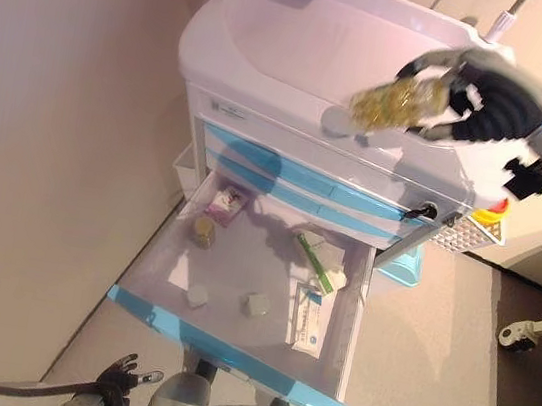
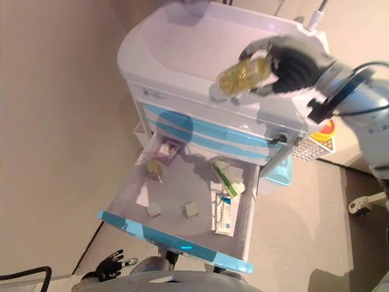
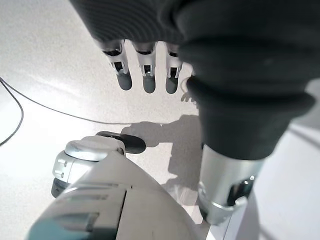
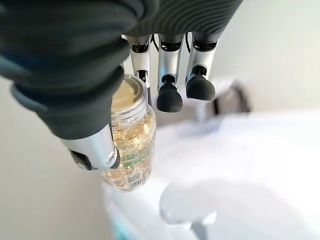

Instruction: Open the drawer and pick up the medicine

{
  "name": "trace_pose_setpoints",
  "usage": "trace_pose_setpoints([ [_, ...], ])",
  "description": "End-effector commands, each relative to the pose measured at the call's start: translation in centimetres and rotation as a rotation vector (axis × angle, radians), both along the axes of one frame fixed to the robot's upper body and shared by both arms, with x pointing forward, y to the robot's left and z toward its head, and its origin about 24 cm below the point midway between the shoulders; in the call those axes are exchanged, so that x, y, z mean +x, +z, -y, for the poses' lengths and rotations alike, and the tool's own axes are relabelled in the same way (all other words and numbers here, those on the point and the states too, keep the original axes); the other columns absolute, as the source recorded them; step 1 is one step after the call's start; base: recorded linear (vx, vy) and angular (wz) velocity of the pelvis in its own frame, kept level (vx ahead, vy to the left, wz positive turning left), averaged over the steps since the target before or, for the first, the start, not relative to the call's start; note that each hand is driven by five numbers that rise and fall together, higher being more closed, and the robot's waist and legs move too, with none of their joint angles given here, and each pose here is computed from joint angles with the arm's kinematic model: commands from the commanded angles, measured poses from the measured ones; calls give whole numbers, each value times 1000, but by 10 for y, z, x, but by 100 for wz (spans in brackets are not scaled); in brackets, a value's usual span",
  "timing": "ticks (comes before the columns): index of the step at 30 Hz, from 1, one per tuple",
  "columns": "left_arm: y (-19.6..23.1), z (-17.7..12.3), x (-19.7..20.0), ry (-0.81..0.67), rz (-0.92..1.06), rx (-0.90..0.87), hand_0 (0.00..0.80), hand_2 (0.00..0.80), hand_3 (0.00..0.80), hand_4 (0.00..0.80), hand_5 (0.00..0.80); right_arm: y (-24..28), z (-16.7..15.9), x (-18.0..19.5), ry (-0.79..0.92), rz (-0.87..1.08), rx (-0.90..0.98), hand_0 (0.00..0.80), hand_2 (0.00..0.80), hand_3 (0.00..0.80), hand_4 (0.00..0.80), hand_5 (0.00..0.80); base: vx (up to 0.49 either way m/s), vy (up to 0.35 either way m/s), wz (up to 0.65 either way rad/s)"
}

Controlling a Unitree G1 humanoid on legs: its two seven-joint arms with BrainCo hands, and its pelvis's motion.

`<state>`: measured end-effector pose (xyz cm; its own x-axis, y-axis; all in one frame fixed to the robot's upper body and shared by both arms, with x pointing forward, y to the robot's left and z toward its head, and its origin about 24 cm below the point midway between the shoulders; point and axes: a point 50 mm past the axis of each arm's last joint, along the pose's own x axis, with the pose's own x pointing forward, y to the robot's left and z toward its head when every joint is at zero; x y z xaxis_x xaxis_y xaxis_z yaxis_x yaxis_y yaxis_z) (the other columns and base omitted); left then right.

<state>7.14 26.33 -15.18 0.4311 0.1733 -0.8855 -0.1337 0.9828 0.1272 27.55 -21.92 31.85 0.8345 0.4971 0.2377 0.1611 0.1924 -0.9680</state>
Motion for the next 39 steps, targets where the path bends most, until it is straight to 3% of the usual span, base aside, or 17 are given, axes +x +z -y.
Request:
trace_pose_setpoints([
  [1,4,-20,-11,41,-30,49,0,0,0,0,0,32,19,3,-171,141,-5,800,800,800,800,800,36,18,4],
  [14,10,-34,-13,-5,-85,82,0,0,0,0,0,57,69,61,-624,-119,-243,800,800,800,800,800,38,29,15],
  [29,12,-38,-14,-47,-97,87,0,0,0,0,0,-3,101,87,-798,-528,-279,800,800,800,800,800,29,13,18],
  [39,11,-37,-18,-45,-97,85,0,0,0,0,0,-34,108,87,-801,-648,-312,800,800,800,800,800,0,0,0],
])
